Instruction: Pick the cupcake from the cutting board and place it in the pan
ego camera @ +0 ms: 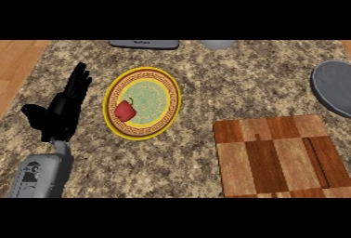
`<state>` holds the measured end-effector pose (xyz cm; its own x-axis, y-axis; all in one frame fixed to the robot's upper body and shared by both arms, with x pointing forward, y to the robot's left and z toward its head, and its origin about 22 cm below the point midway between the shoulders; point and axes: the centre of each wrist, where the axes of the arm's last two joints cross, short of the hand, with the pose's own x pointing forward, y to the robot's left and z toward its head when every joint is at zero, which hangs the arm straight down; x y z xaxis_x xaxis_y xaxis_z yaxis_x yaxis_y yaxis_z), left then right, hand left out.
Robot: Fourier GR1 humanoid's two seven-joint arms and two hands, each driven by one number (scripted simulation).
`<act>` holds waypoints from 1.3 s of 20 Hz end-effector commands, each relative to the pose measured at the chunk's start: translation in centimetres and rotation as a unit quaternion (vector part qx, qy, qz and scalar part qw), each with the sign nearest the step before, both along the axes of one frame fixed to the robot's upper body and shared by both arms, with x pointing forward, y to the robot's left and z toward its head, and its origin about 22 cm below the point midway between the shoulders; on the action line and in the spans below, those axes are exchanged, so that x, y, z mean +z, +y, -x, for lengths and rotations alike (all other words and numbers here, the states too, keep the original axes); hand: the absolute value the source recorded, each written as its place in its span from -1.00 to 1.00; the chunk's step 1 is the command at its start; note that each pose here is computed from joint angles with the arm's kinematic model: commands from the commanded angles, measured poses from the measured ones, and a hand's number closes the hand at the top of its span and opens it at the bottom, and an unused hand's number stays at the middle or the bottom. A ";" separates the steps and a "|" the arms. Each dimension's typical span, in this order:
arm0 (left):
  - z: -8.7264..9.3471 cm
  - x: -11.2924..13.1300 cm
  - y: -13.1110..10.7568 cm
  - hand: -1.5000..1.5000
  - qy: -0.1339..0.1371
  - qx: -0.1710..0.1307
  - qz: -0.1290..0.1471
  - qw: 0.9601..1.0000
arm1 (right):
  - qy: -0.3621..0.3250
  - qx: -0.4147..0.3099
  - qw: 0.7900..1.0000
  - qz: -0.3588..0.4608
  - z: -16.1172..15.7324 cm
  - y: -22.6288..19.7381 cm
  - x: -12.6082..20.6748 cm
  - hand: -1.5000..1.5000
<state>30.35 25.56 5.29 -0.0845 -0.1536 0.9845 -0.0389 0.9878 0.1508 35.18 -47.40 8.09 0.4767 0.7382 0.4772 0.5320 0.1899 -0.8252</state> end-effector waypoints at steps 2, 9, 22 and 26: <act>-0.4 0.7 -0.8 0.00 -0.002 -0.007 0.001 1.000 | -0.025 0.014 0.996 -0.084 0.0 0.0 -1.2 1.00; -0.9 0.7 -0.8 0.00 -0.005 -0.012 0.006 1.000 | 0.041 0.065 0.972 -0.220 0.6 -0.3 -2.7 -1.00; -1.1 0.7 1.6 0.00 0.000 0.019 0.001 1.000 | -0.168 0.086 0.949 -0.253 3.3 -2.4 -4.0 -1.00; -0.6 0.4 1.8 0.00 0.018 0.026 0.003 0.999 | -0.181 0.144 0.919 -0.319 6.3 -4.8 -4.8 -1.00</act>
<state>30.62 26.51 5.17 -0.0655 -0.1504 0.9865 -0.0665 0.9870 0.1461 31.01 -50.48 3.70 0.1256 0.4027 0.9067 0.6230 0.6792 -0.3880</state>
